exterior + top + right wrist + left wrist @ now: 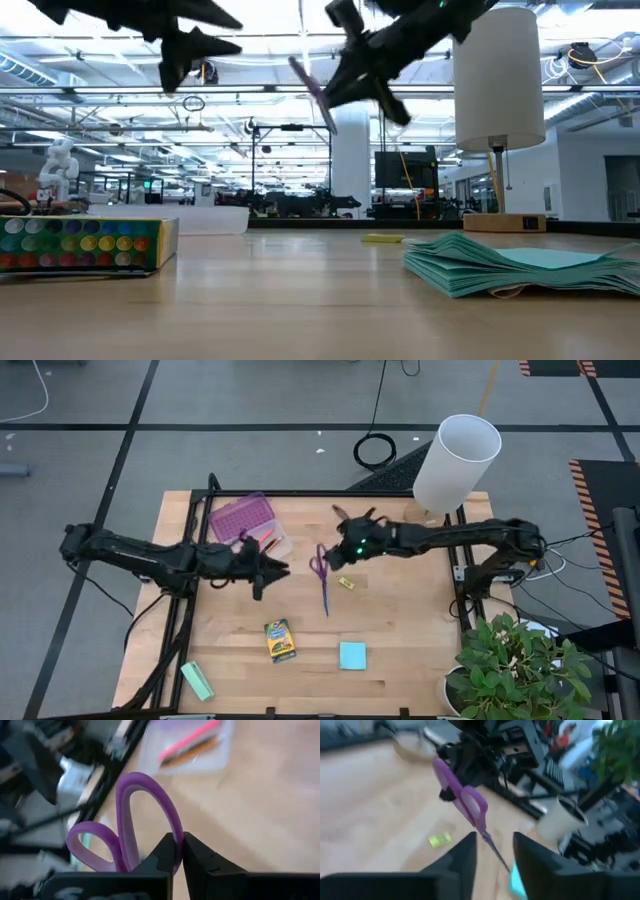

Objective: Pack school essentials
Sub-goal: Put the purple scissors into the supply box

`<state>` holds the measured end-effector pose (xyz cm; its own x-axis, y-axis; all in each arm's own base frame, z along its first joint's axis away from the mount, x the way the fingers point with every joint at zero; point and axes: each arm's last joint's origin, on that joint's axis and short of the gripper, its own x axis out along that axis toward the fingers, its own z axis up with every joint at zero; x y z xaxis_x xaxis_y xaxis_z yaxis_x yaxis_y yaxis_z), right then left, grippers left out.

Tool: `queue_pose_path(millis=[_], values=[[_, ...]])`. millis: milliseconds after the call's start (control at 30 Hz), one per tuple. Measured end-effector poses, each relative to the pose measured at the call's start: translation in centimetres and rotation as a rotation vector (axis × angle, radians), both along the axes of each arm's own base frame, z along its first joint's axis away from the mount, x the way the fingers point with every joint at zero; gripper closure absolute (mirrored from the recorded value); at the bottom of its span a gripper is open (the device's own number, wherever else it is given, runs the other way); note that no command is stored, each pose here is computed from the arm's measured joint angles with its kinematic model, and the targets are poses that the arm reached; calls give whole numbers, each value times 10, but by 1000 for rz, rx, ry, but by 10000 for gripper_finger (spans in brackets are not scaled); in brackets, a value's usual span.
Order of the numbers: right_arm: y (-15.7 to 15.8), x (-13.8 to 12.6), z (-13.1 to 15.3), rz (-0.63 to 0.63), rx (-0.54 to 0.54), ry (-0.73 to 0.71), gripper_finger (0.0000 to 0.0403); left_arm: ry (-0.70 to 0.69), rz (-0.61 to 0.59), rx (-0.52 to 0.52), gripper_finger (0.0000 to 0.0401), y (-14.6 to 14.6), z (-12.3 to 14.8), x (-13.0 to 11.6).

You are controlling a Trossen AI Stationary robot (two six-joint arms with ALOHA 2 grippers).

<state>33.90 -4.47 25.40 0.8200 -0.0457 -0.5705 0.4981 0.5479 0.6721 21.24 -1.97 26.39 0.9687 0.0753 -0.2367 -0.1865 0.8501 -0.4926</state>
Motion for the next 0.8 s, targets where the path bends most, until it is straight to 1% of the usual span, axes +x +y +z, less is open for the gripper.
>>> queue_pose_path(millis=[100, 200, 300, 400, 500, 567, 667, 800], values=[[-4, -14, 20, -121, -72, -30, 391, -81, 39, 37, 212, 2, 13, -6], [-6, -25, 37, -237, -142, -77, 391, -114, 52, 99, 166, 3, 21, -7], [-8, -32, 48, -337, -197, -111, 391, -121, 51, 194, 127, 5, 34, 1], [-10, -35, 53, -395, -231, -127, 391, -109, 58, 297, 101, 6, 49, 16], [-11, -36, 55, -431, -252, -131, 391, -51, 88, 371, 92, 12, 60, 35], [-9, -36, 55, -425, -261, -130, 391, 3, 100, 410, 93, 17, 65, 49], [-7, -36, 55, -427, -282, -127, 391, 61, 156, 443, 101, 26, 73, 67], [-4, -35, 56, -437, -303, -130, 391, 101, 206, 465, 116, 43, 84, 87]])
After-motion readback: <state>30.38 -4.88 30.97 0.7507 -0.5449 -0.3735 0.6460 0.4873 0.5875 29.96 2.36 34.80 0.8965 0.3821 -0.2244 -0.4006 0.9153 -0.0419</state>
